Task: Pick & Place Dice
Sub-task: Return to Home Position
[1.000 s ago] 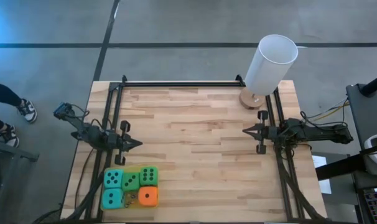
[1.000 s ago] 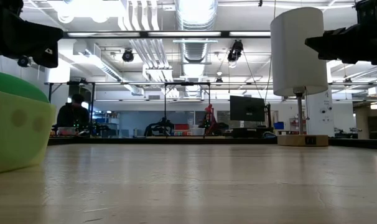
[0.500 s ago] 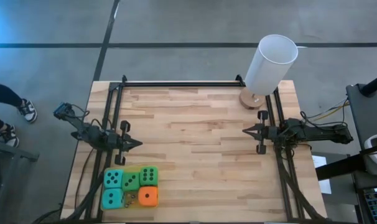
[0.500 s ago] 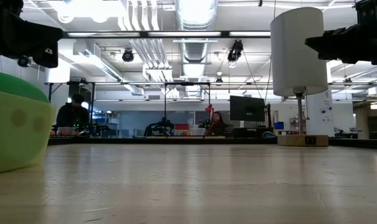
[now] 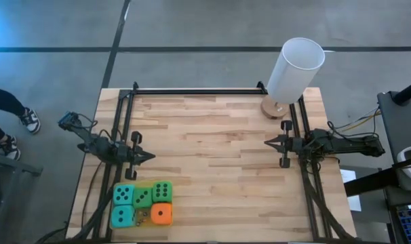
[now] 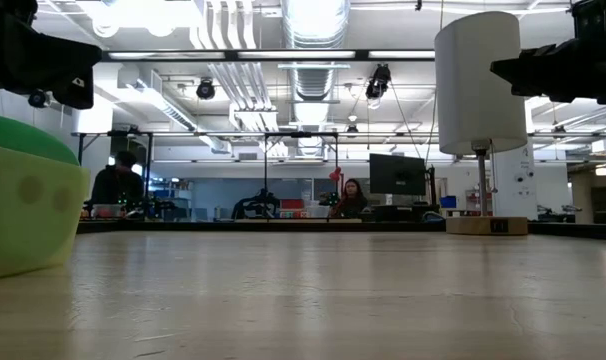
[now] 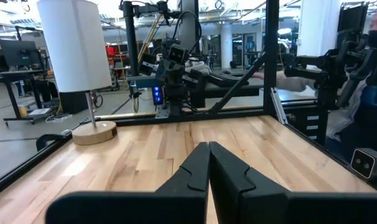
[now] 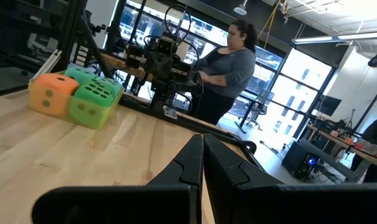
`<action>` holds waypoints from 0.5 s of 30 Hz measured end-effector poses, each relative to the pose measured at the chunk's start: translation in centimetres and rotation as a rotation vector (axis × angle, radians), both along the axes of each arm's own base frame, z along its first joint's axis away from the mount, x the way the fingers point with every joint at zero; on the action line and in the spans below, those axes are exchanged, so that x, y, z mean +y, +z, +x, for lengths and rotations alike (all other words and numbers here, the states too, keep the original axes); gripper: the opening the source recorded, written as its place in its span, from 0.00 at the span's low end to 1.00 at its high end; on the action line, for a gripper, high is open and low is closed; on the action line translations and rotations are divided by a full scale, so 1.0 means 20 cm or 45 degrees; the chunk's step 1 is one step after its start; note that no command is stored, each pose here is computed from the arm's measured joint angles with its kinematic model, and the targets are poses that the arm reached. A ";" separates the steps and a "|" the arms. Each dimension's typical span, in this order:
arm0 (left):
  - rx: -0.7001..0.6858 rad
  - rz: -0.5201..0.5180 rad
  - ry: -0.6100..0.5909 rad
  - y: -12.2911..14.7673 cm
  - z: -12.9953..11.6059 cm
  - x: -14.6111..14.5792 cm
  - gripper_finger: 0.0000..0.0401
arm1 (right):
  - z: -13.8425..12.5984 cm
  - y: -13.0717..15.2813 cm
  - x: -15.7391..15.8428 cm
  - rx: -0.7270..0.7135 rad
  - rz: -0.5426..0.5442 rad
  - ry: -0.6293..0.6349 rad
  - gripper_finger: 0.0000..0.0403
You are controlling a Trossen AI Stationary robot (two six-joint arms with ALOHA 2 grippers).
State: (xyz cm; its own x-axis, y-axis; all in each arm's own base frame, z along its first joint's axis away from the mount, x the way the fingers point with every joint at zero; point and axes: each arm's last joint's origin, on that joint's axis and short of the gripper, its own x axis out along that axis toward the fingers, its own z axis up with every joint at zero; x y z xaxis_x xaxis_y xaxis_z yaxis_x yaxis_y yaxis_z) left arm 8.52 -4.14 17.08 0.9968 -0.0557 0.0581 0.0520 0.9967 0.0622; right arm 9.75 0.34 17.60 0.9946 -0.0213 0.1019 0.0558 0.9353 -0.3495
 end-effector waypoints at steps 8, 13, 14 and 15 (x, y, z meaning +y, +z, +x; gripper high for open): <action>0.000 0.000 0.000 0.00 0.00 0.00 0.03 | 0.00 0.00 0.00 0.000 0.000 -0.001 0.02; 0.000 0.000 0.000 0.00 0.00 0.00 0.03 | 0.00 0.00 0.00 0.000 0.000 -0.001 0.02; 0.000 0.000 0.000 0.00 0.00 0.00 0.03 | 0.00 0.00 0.00 0.000 0.000 -0.001 0.02; 0.000 0.000 0.000 0.00 0.00 0.00 0.03 | 0.00 0.00 0.00 0.000 0.000 -0.001 0.02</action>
State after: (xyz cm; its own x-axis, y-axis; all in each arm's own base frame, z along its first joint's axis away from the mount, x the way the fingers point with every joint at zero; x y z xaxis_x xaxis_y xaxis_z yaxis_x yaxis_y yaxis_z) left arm 8.52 -4.14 17.08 0.9968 -0.0557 0.0578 0.0521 0.9967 0.0623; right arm 9.75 0.33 17.60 0.9945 -0.0224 0.1019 0.0569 0.9352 -0.3495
